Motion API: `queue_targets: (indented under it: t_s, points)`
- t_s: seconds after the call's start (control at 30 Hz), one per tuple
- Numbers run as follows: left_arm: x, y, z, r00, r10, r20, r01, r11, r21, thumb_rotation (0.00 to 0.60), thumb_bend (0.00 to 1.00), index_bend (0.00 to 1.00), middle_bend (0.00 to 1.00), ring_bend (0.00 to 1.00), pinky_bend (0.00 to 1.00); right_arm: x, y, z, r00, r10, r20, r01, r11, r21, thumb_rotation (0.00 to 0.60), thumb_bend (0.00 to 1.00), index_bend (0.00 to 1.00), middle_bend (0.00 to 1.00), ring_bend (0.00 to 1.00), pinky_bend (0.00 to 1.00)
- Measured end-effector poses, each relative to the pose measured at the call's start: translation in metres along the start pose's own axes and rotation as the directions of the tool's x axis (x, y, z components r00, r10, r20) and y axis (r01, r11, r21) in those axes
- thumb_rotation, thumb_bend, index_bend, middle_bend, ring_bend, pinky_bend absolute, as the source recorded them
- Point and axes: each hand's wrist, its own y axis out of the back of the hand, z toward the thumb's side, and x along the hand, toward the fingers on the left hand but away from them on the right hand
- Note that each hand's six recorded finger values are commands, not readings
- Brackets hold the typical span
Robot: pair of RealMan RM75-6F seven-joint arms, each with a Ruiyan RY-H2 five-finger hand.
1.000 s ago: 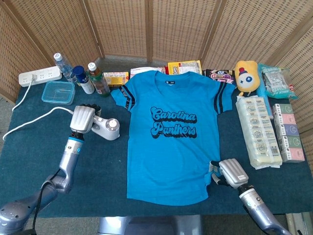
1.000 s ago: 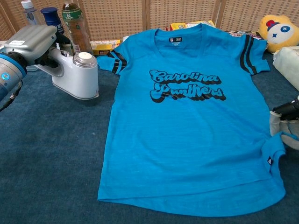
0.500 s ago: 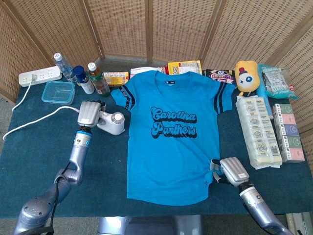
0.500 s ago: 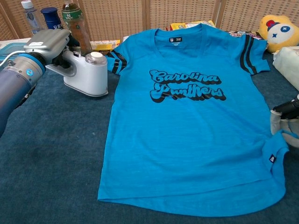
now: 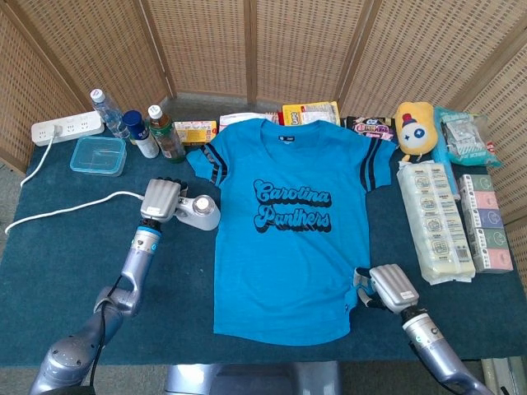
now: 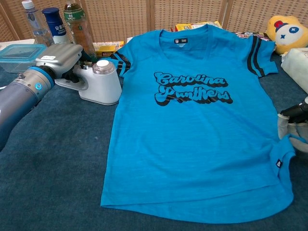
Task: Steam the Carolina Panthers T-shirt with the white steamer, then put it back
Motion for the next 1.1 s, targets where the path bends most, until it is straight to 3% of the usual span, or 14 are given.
queue_targets:
  t_s: [0.43, 0.63, 1.1]
  points:
    - [-0.003, -0.008, -0.010, 0.998, -0.058, -0.013, 0.058, 0.998, 0.021, 0.600, 0.38, 0.25, 0.36, 0.26, 0.35, 0.000, -0.001, 0.004, 1.000, 0.002, -0.005, -0.001, 1.000, 0.008, 0.600, 0.51, 0.74, 0.64, 0.65, 0.73]
    - [-0.003, -0.006, -0.011, 0.998, -0.063, -0.020, 0.064, 0.998, 0.022, 0.600, 0.37, 0.15, 0.26, 0.18, 0.31, 0.001, 0.000, 0.005, 1.000, 0.000, -0.004, 0.000, 1.000, 0.011, 0.600, 0.51, 0.74, 0.64, 0.65, 0.73]
    - [-0.008, 0.005, -0.023, 0.998, -0.043, -0.036, 0.043, 0.999, 0.001, 0.600, 0.36, 0.05, 0.18, 0.10, 0.26, 0.001, 0.000, 0.009, 1.000, 0.001, -0.012, -0.001, 1.000, 0.014, 0.600, 0.52, 0.74, 0.64, 0.65, 0.73]
